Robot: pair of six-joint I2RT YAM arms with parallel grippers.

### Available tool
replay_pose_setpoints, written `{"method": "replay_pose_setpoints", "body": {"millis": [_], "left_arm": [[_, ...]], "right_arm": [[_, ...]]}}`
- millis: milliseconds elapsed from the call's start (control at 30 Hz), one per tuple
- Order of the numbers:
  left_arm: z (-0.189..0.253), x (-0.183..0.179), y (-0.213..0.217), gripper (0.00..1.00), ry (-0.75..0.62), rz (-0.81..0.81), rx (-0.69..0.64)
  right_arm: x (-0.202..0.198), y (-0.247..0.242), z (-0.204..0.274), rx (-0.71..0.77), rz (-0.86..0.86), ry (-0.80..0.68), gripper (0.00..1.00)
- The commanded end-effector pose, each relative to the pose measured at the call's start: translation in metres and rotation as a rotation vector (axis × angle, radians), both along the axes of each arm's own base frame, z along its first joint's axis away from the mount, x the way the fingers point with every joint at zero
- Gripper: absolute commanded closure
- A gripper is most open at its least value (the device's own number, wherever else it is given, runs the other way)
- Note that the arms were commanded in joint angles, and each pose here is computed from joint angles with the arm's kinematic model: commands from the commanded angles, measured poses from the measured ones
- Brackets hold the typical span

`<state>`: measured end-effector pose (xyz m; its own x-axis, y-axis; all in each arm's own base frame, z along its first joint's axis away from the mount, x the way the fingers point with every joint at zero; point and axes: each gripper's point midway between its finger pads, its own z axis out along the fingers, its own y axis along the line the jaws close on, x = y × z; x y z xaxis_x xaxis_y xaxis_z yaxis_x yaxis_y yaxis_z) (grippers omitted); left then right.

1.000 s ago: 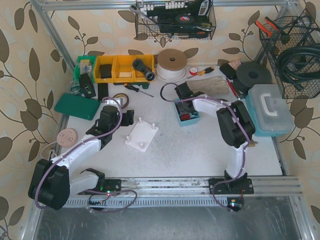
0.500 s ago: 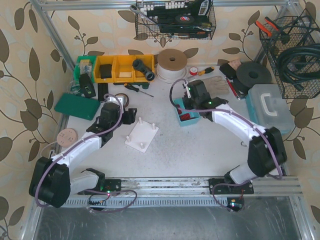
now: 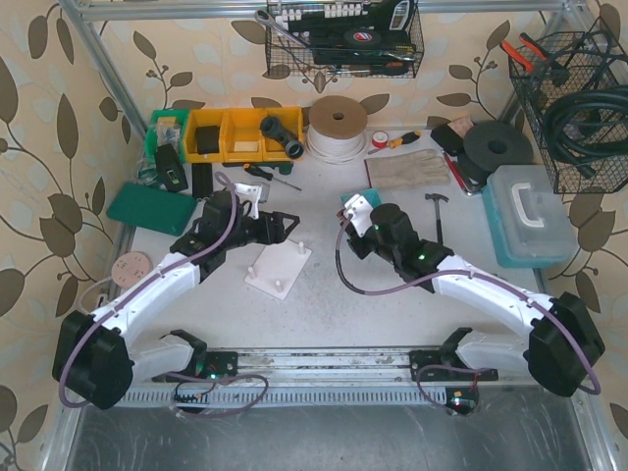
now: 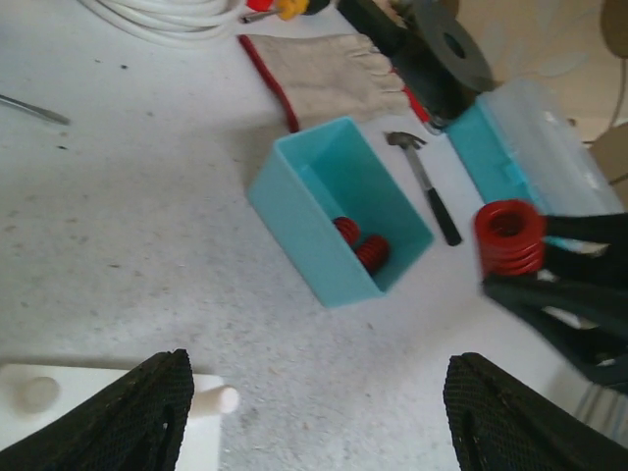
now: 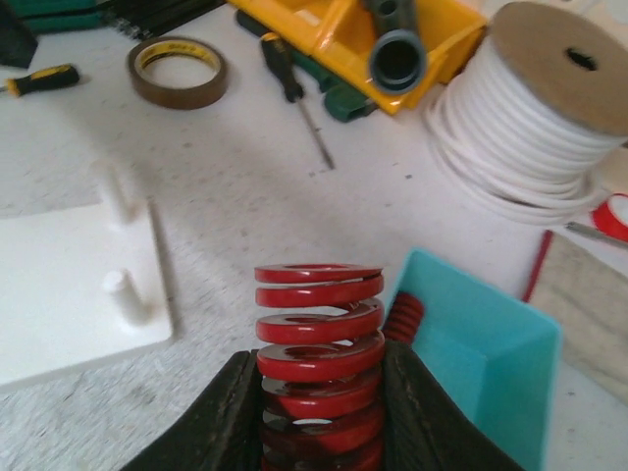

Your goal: Install the large spring

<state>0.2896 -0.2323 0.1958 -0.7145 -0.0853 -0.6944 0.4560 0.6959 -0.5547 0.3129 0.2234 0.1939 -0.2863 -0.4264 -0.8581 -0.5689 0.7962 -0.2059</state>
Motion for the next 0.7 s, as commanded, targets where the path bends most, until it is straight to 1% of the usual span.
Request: {"method": "replay_pose_setpoints", "body": {"millis": [0,67,167,267,300,400,500,600,667], "left_arm": [[0.029,-0.018,-0.014,0.27,0.031,-0.076,-0.111],[0.028,-0.021,-0.019,0.30,0.056,-0.097,-0.132],[0.030,-0.027,-0.030,0.38,0.093,-0.143,-0.168],[0.037,-0.033,-0.042,0.41,0.110,-0.202,-0.190],[0.038,-0.036,-0.046,0.41,0.114,-0.220,-0.192],[0.041,-0.041,-0.055,0.32,0.113,-0.258,-0.201],[0.044,-0.043,-0.059,0.27,0.114,-0.268,-0.218],[0.042,-0.043,-0.062,0.25,0.123,-0.273,-0.219],[0.037,-0.041,-0.063,0.27,0.137,-0.272,-0.213]], "right_arm": [[-0.014,0.029,0.013,0.070,0.127,-0.064,0.95],[-0.020,0.038,0.017,0.092,0.169,-0.078,0.95],[-0.026,0.048,0.021,0.116,0.210,-0.098,0.95],[-0.029,0.056,0.022,0.117,0.231,-0.115,0.96],[-0.030,0.058,0.022,0.114,0.236,-0.121,0.96],[-0.034,0.064,0.020,0.104,0.254,-0.122,0.96],[-0.035,0.065,0.019,0.094,0.254,-0.126,0.96],[-0.036,0.067,0.020,0.093,0.258,-0.133,0.96],[-0.037,0.068,0.020,0.093,0.266,-0.135,0.96]]}}
